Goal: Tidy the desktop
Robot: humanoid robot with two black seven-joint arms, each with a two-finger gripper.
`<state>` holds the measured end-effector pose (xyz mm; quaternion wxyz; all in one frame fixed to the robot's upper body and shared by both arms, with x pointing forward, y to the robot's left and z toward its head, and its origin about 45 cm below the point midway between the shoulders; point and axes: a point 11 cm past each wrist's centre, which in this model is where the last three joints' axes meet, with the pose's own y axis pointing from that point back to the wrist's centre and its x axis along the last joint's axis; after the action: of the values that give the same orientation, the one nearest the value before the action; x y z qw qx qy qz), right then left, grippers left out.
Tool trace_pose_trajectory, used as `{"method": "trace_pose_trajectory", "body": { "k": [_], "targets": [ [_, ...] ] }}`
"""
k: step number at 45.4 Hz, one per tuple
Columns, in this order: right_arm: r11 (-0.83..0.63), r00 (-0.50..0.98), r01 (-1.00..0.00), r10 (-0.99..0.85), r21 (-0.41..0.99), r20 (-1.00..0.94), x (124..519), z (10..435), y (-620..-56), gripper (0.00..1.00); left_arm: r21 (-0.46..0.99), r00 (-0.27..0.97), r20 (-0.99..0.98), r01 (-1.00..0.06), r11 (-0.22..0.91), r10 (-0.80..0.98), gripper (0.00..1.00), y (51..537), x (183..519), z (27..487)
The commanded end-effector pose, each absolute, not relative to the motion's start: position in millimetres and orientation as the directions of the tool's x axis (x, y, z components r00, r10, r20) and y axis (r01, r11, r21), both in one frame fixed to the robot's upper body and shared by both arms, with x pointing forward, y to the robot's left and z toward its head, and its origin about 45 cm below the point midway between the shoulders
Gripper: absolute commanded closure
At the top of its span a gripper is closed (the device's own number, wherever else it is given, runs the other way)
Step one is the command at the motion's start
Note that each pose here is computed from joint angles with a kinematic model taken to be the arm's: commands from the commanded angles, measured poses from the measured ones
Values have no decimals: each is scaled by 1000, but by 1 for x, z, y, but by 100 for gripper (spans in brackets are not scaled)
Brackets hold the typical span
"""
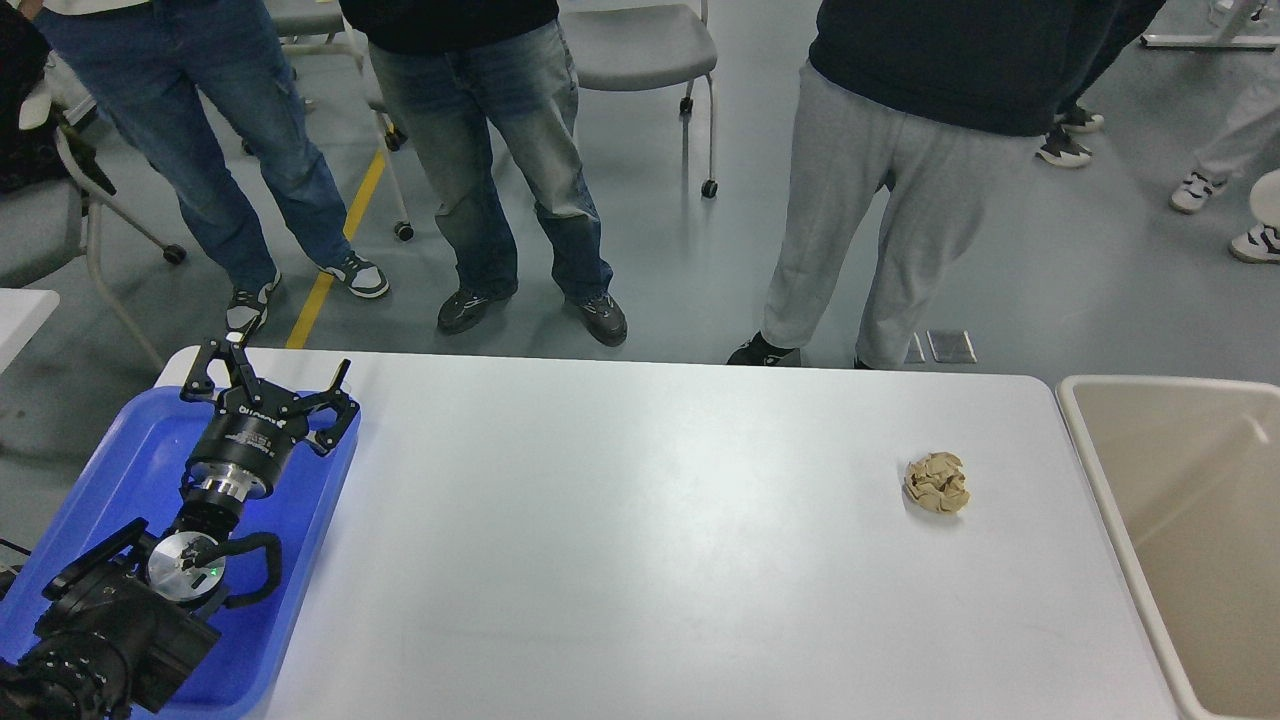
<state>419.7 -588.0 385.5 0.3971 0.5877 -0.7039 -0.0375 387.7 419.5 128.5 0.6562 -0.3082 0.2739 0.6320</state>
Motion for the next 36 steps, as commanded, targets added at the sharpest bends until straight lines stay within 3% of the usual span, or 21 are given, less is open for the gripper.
{"method": "trace_pose_trajectory", "body": {
  "k": [1,15,36],
  "targets": [
    [548,-272,-678,-806,490,525,394,316,-633,100,-59,51,-749,-998,11,660,0,419,388,129],
    [739,-520,-479,-673,474,525,363,230,-630,100,-58,52,-749,-998,12,661,0,419,388,128],
    [730,-661,-299,-623,614,419,311,124,-599,100,-58,52,-749,-998,12,661,0,419,388,128]
  ]
}}
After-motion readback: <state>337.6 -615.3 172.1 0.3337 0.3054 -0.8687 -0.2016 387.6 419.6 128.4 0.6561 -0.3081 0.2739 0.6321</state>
